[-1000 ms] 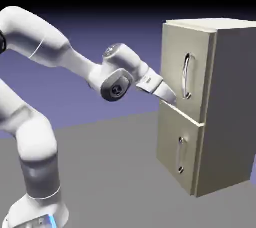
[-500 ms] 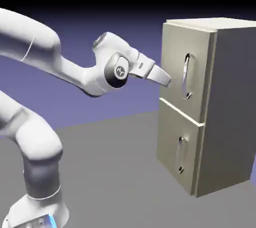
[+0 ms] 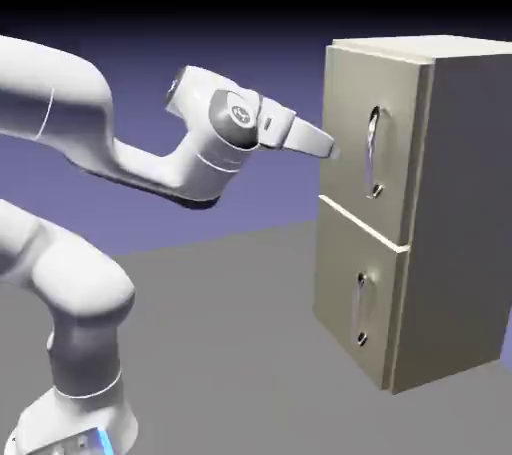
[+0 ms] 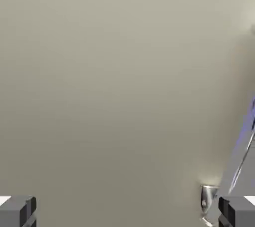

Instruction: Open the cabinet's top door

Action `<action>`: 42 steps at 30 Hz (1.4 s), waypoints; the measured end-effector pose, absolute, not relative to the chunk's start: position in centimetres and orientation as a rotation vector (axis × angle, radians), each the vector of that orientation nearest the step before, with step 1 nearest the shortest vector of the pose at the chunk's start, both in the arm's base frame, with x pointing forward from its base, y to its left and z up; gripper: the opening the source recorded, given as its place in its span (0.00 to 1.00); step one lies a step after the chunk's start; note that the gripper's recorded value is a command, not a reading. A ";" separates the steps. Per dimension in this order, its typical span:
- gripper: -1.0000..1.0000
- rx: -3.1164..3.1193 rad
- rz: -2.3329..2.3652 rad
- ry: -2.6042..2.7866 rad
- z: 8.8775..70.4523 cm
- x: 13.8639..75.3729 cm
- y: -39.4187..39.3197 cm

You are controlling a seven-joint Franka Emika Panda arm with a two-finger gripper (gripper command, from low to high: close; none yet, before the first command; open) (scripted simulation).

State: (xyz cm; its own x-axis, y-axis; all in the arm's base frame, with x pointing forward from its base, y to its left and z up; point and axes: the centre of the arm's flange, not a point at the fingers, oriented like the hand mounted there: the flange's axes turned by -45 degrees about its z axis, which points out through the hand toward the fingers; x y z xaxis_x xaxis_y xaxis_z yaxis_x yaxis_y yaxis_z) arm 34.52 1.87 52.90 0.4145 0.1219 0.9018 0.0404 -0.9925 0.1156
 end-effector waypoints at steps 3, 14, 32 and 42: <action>0.50 2.545 1.704 0.141 52.9 34.2 1.3; 0.50 2.426 1.906 0.108 52.1 33.8 -1.2; 0.50 2.256 2.256 0.080 48.7 35.3 -6.3; 0.00 2.230 2.231 0.025 48.6 39.1 -5.2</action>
